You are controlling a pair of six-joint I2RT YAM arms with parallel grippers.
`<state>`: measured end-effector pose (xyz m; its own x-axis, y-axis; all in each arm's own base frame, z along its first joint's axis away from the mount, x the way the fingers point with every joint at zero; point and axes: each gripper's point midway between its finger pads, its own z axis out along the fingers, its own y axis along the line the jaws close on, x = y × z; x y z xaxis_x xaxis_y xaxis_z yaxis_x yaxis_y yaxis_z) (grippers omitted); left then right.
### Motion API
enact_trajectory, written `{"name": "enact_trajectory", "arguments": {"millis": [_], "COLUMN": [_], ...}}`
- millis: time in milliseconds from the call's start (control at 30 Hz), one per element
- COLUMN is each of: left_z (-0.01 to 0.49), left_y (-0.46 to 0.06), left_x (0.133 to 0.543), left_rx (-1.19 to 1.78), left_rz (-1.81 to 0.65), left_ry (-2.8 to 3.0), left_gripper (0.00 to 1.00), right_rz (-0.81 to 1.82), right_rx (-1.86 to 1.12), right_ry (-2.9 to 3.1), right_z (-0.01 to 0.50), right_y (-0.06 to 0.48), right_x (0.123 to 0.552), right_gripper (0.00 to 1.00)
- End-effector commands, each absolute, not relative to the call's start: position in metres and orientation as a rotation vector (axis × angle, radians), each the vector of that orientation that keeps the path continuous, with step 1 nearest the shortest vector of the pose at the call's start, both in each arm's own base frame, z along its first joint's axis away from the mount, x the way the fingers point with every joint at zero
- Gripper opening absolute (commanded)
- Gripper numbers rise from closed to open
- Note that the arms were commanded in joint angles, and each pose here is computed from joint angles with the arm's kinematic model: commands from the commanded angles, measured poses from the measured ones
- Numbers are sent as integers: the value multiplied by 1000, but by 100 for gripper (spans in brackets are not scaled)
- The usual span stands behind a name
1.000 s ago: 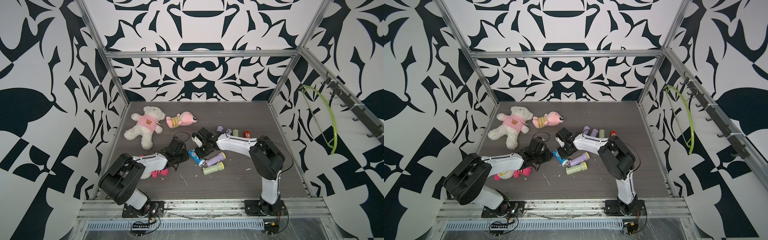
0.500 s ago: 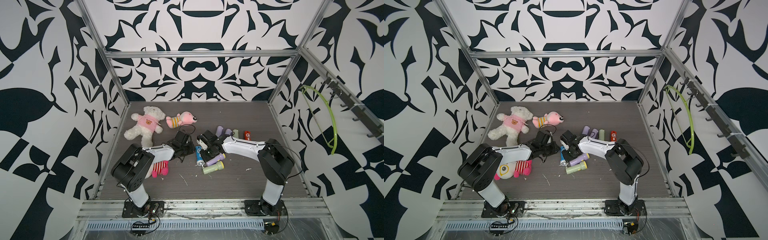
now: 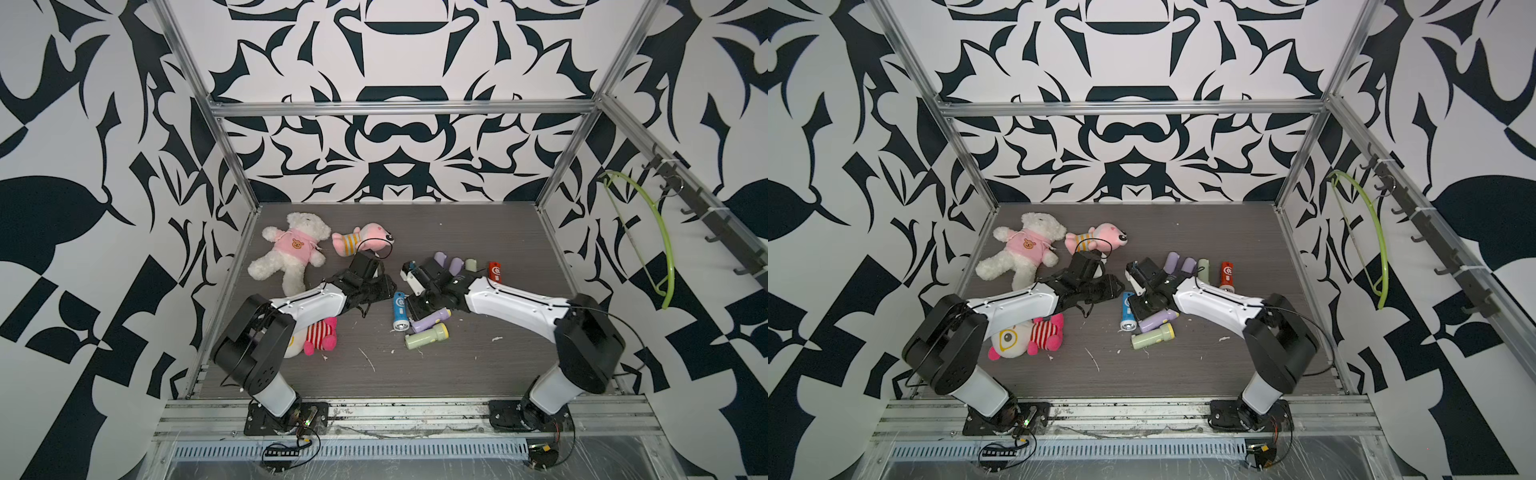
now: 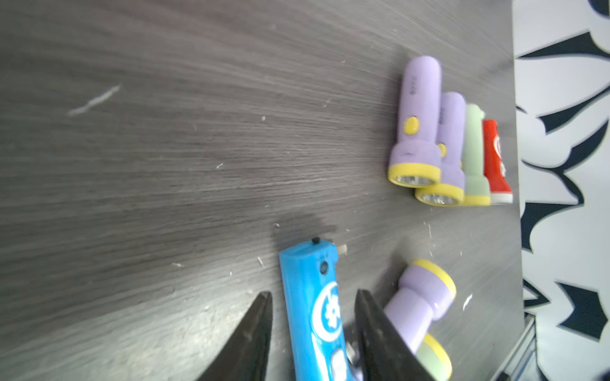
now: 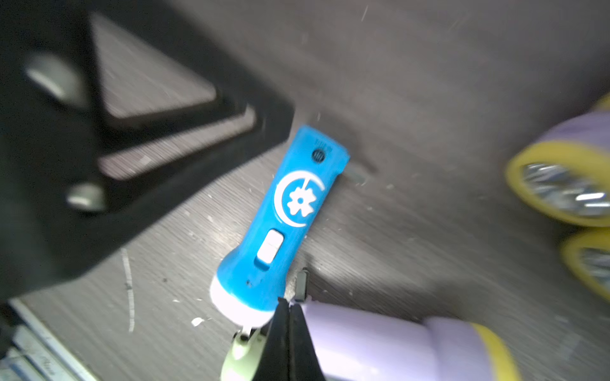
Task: Close the plug at the bottom of the flashlight
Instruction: Pick up the flashlight from the center of the board.
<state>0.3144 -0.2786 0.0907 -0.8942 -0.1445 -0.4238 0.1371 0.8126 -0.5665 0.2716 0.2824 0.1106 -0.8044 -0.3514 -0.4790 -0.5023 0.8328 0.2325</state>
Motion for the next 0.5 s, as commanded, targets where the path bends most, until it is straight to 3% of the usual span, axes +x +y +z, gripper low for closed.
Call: {"name": "enact_trajectory", "arguments": {"millis": [0,467], "left_z": [89,59], "left_y": [-281,-297], "left_x": [293,271], "left_rx": [109,266], "left_rz": [-795,-461], "left_ry": [2577,2682], "left_gripper": [52,53], "right_rz": [440,373], "right_rx": [-550,-375], "right_ry": [2485,2434], "right_z": [144,168], "right_y": [261,206], "right_x": [287,291], "right_gripper": [1,20]}}
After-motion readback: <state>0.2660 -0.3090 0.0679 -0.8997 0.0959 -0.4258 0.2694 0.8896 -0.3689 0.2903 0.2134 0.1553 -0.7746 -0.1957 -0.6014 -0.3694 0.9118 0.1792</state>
